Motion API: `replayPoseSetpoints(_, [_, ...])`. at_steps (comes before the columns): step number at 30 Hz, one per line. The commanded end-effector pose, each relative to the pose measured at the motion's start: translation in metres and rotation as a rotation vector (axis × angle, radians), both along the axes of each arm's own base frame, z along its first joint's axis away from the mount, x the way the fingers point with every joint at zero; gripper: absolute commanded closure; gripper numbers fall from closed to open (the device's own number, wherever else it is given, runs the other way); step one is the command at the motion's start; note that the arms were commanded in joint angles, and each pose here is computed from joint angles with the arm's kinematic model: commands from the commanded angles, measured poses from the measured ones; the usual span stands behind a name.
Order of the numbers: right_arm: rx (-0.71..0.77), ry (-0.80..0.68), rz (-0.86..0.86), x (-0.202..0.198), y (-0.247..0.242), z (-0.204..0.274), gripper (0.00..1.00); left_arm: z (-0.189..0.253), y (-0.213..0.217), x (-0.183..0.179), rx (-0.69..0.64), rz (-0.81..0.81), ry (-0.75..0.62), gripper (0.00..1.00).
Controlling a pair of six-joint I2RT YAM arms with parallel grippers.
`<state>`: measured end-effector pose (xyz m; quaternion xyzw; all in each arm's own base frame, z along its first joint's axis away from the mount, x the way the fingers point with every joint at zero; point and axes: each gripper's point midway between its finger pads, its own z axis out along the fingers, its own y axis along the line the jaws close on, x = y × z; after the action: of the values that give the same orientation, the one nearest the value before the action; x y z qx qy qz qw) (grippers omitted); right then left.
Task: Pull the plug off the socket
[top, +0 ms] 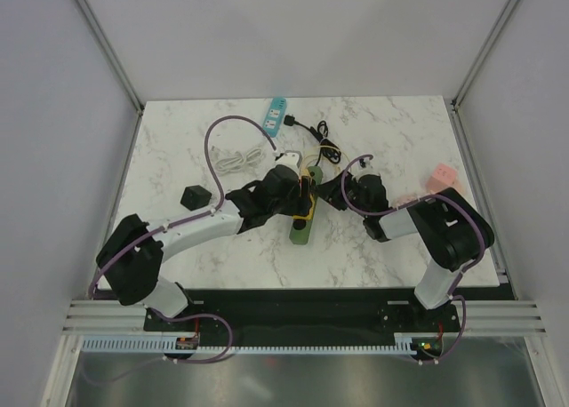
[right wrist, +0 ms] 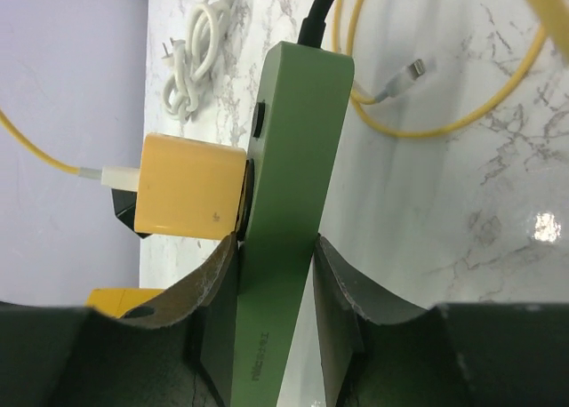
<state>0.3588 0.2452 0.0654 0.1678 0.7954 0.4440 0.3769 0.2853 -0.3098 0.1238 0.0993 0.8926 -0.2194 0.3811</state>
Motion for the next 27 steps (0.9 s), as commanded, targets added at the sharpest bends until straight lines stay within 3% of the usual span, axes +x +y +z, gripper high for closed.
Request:
replayPoseSetpoints(1, [-0.165,0.025,-0.143,0.015,-0.039,-0.032,1.0,0.078,-0.019,0.012,-0.047,-0.005,-0.201,0.98])
replayPoseSetpoints(5, [-0.169,0.021,-0.145,0.016,-0.039,-0.03,1.0,0.074,-0.019,0.009,-0.416,-0.072,-0.029,0.98])
replayPoseSetpoints(6, [-0.177,0.02,-0.145,0.015,-0.04,-0.03,1.0,0.064,-0.014,0.01,-0.404,-0.025,0.025,0.98])
replayPoseSetpoints(9, [-0.19,0.005,-0.138,0.015,-0.037,-0.027,1.0,0.057,-0.006,0.018,-0.21,0.028,-0.009,0.98])
replayPoseSetpoints(13, [-0.157,0.001,-0.091,0.011,-0.028,-0.024,0.97,0.064,-0.012,0.019,-0.254,0.016,-0.029,0.98])
replayPoseSetpoints(16, [-0.139,-0.005,-0.087,0.006,-0.034,-0.013,0.6,0.057,-0.013,0.022,-0.248,0.024,-0.03,0.98])
replayPoseSetpoints(17, [-0.14,-0.01,-0.087,0.004,-0.036,-0.009,0.39,0.053,-0.012,0.022,-0.241,0.027,-0.025,0.98])
replayPoseSetpoints(19, [-0.167,0.009,-0.101,0.0,-0.047,-0.001,0.27,0.047,-0.011,0.023,-0.238,0.034,-0.023,0.98])
replayPoseSetpoints(21, [-0.204,0.044,-0.105,-0.011,-0.057,-0.003,0.25,0.041,-0.009,0.023,-0.236,0.051,-0.015,0.98])
replayPoseSetpoints(22, [-0.193,0.02,-0.099,-0.016,-0.057,0.01,0.16,0.039,-0.008,0.023,-0.235,0.054,-0.015,0.98])
replayPoseSetpoints(27, [-0.147,0.017,-0.001,-0.076,-0.058,0.004,0.09,0.034,-0.002,0.027,-0.231,0.115,-0.018,0.98])
